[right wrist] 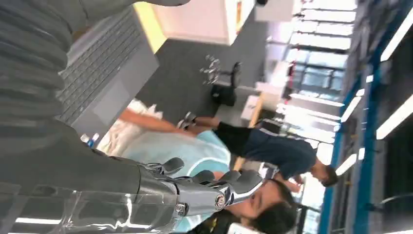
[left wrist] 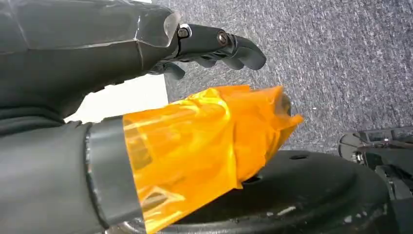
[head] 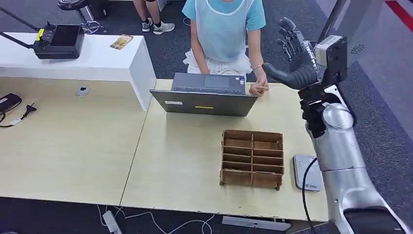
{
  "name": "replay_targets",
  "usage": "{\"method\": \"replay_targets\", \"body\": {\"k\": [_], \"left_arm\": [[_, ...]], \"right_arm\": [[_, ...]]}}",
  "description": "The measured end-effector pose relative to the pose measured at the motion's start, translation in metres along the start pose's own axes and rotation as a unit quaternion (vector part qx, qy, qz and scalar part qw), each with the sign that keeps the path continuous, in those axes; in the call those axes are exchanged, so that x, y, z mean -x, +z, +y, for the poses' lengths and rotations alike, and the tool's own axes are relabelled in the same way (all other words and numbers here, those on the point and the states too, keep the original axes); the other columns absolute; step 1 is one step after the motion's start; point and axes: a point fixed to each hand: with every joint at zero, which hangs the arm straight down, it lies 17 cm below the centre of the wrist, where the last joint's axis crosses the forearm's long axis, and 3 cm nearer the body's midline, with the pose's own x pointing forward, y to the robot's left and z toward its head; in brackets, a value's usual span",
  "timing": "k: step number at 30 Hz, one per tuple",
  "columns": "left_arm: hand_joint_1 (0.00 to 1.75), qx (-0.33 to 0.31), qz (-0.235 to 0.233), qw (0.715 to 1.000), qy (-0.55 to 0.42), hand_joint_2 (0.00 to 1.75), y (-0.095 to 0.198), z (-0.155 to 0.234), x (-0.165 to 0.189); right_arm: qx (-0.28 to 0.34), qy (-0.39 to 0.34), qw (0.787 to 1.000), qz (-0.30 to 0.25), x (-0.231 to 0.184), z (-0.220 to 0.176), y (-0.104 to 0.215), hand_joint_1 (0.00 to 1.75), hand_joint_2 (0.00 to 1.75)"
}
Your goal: Pass the card to the sensor for recognition and then transmit it.
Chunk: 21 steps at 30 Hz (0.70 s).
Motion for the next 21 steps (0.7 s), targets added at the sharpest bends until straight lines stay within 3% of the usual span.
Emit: {"method": "replay_targets", "body": {"k": [5,10,21], "left_arm": [[0.0,-0.004,0.001,1.0,0.008,0.0,0.0,0.001,0.0],[0.0,-0.004,0.003,1.0,0.017,0.0,0.0,0.0,0.002],[0.0,-0.009,0.018,0.999,0.049,0.0,0.001,0.0,0.009]], "right_arm": [[-0.002,-0.044,0.999,-0.03,-0.016,0.01,0.033,0.0,1.75],[-0.008,-0.038,0.998,-0.043,-0.023,0.02,0.069,0.0,1.75],[0.002,0.073,0.997,-0.007,-0.006,0.032,0.134,0.0,1.75]]}}
